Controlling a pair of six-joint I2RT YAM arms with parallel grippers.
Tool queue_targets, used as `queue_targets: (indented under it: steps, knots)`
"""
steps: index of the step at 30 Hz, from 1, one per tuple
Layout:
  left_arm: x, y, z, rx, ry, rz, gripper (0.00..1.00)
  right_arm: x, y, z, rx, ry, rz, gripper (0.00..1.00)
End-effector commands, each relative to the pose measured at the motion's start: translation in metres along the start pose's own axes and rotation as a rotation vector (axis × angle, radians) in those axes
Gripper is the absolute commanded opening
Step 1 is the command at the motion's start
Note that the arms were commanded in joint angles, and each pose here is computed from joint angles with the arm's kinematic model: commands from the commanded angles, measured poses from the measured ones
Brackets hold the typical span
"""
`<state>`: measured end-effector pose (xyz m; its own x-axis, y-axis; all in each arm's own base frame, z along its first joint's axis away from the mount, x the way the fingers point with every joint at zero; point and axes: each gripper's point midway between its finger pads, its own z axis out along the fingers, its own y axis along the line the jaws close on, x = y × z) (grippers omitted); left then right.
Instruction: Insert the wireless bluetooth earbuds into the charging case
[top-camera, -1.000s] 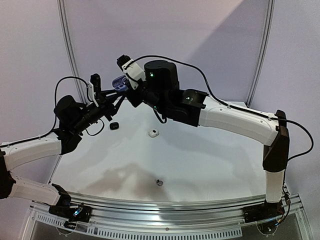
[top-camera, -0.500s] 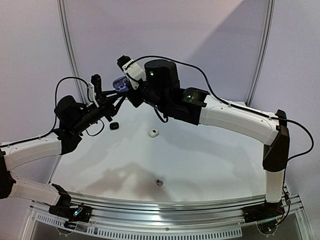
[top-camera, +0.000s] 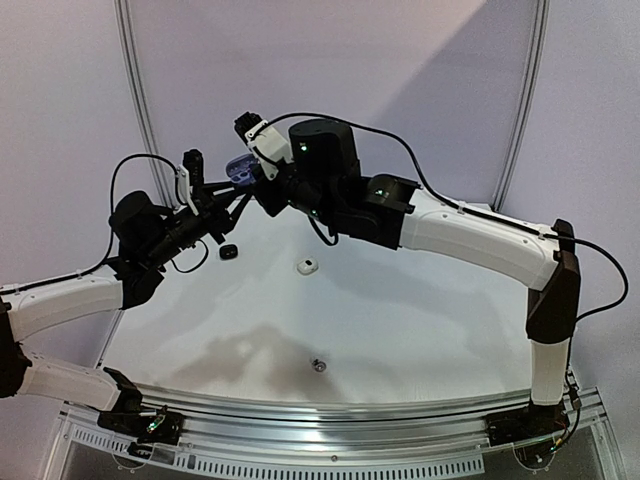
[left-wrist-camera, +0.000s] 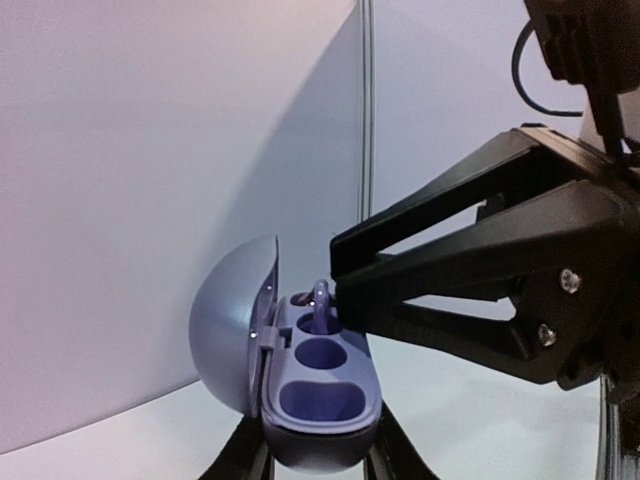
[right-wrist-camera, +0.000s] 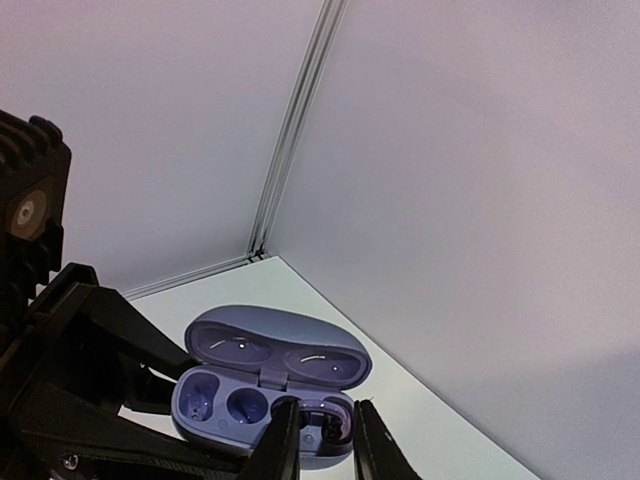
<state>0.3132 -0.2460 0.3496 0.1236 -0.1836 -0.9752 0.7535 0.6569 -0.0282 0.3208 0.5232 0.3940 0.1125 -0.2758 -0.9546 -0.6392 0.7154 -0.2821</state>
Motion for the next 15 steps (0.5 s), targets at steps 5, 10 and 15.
queue_targets:
  steps: [5,10,15]
  knots:
    - [-0.019,0.004,-0.005,-0.026,-0.05,0.022,0.0,-0.04,-0.02,-0.04,-0.059,-0.048,0.076,0.24]
    - [-0.011,0.008,-0.007,-0.042,-0.015,-0.008,0.0,-0.071,-0.022,-0.073,-0.169,-0.098,0.178,0.34]
    - [-0.004,0.012,-0.012,-0.071,0.033,-0.027,0.0,-0.012,-0.026,-0.077,-0.238,0.122,0.33,0.57]
